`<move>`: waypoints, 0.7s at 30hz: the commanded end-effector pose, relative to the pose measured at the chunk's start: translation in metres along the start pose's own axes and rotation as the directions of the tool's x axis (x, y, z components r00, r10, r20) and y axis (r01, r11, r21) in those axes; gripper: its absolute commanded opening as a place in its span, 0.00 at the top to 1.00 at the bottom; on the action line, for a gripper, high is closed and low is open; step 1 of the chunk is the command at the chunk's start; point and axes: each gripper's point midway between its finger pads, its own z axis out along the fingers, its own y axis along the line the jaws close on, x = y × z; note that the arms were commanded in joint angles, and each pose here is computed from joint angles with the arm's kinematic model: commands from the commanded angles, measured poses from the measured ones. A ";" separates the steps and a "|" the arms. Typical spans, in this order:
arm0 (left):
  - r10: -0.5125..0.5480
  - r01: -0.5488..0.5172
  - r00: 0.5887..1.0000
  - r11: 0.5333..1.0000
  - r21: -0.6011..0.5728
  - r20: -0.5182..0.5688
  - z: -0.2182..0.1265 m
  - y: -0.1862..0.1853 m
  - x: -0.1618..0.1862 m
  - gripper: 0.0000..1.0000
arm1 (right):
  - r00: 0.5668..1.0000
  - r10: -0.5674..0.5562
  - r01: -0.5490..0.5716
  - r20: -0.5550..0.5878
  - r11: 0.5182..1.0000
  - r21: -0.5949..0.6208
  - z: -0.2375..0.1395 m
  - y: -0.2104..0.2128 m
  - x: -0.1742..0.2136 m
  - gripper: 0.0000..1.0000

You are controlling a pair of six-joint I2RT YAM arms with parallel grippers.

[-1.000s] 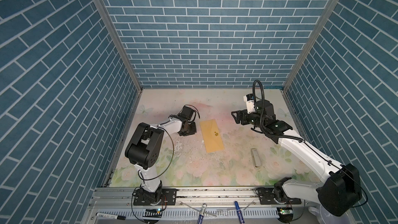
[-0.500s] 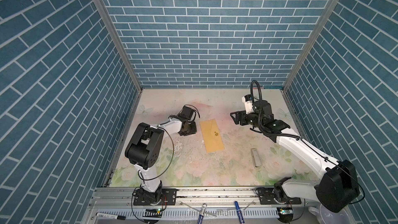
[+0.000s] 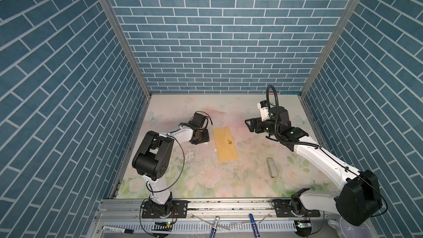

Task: Place the letter into the envelope and seal it
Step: 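Lower the capped glue stick beside the envelope with the left gripper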

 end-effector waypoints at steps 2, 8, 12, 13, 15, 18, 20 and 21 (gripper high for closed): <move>-0.001 0.002 1.000 1.000 -0.025 0.016 -0.003 0.006 -0.003 0.52 | 1.000 0.026 -0.026 -0.008 1.000 0.006 0.000 -0.004 0.004 0.17; 0.002 -0.001 1.000 1.000 -0.011 0.020 0.000 0.000 -0.010 0.52 | 1.000 0.026 -0.025 -0.014 1.000 0.004 0.000 -0.004 0.006 0.17; 0.000 0.000 1.000 1.000 -0.004 0.019 0.003 -0.002 -0.012 0.55 | 0.999 0.027 -0.027 -0.018 1.000 0.008 0.000 -0.005 0.007 0.17; -0.001 0.002 1.000 1.000 -0.002 0.020 0.004 -0.003 -0.013 0.55 | 0.999 0.027 -0.027 -0.018 1.000 0.007 0.000 -0.005 0.007 0.17; -0.003 0.003 1.000 1.000 0.001 0.018 0.005 -0.004 -0.013 0.57 | 0.999 0.027 -0.027 -0.020 1.000 0.009 0.000 -0.006 0.008 0.17; -0.005 0.005 1.000 1.000 0.000 0.012 0.007 -0.003 -0.012 0.59 | 0.999 0.029 -0.029 -0.024 1.000 0.011 0.000 -0.007 0.009 0.17; -0.005 0.005 1.000 1.000 0.001 0.011 0.008 -0.003 -0.012 0.60 | 0.999 0.030 -0.030 -0.024 0.999 0.012 0.001 -0.007 0.009 0.17; -0.005 0.005 1.000 1.000 0.000 0.010 0.008 -0.003 -0.011 0.61 | 0.999 0.029 -0.029 -0.025 1.000 0.011 0.001 -0.007 0.010 0.17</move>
